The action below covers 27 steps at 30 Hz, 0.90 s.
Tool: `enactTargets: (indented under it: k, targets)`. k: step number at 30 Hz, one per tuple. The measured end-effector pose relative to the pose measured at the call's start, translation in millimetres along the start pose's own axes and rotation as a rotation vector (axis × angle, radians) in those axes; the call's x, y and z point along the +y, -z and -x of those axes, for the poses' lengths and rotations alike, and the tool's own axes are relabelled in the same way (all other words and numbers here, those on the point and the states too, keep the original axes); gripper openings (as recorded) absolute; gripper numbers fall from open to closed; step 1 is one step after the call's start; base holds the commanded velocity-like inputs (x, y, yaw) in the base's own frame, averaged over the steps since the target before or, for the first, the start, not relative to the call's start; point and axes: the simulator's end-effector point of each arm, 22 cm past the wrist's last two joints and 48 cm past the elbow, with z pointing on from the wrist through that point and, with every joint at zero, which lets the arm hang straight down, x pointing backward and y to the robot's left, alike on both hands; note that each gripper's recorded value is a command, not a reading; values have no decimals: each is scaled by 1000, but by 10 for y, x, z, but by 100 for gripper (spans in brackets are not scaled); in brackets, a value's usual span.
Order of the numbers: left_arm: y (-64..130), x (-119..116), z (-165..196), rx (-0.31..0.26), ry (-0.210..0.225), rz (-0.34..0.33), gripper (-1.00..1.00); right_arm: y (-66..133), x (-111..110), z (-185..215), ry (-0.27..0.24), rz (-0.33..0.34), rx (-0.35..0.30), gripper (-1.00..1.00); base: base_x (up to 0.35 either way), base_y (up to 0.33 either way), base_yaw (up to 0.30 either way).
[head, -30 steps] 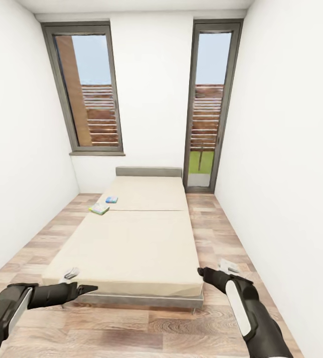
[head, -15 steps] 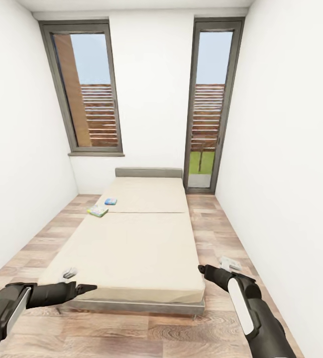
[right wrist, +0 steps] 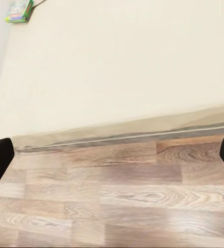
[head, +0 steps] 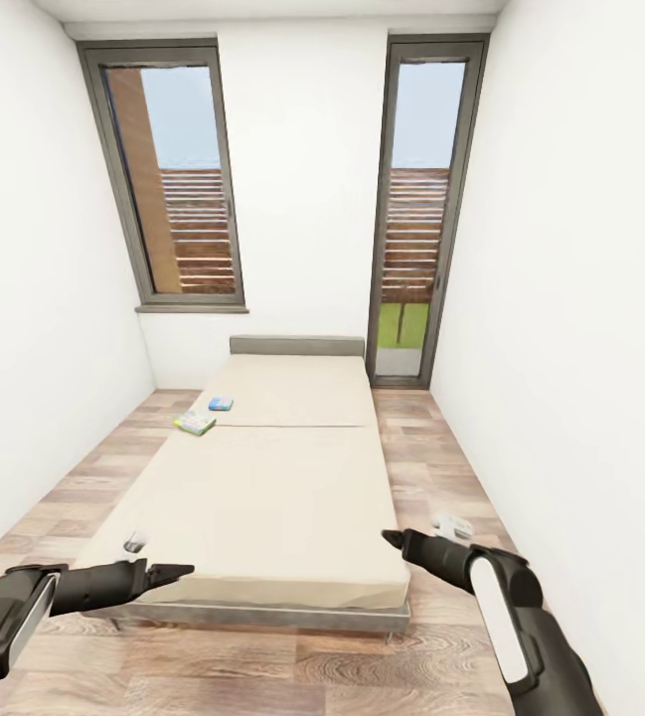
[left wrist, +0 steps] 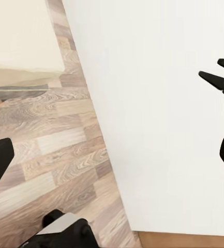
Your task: Put all the toys in the child's room - the three board games (two on the bed and one on the table), the two jigsaw puzzles on the table, and the tennis ball on the table - inside the toy box on the table in the child's room.
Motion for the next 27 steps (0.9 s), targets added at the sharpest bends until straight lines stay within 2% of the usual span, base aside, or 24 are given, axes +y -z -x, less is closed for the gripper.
enactTargets:
  k: [3, 5, 14, 27]
  targets:
    - [5, -24, 0, 0, 1, -11, 100, 26, 78, -10, -3, 47, 2, 100, 19, 28, 0]
    - [2, -34, -1, 0, 2, -14, 100, 43, 73, -2, -1, 56, 2, 100, 85, 133, 0]
    - [26, -34, 15, -6, 0, -16, 100, 61, 59, 13, 4, 64, -1, 100, 152, 183, 0]
    - [36, -32, 30, -12, 1, -17, 100, 59, 55, 17, 4, 64, -4, 100, 142, 100, 0]
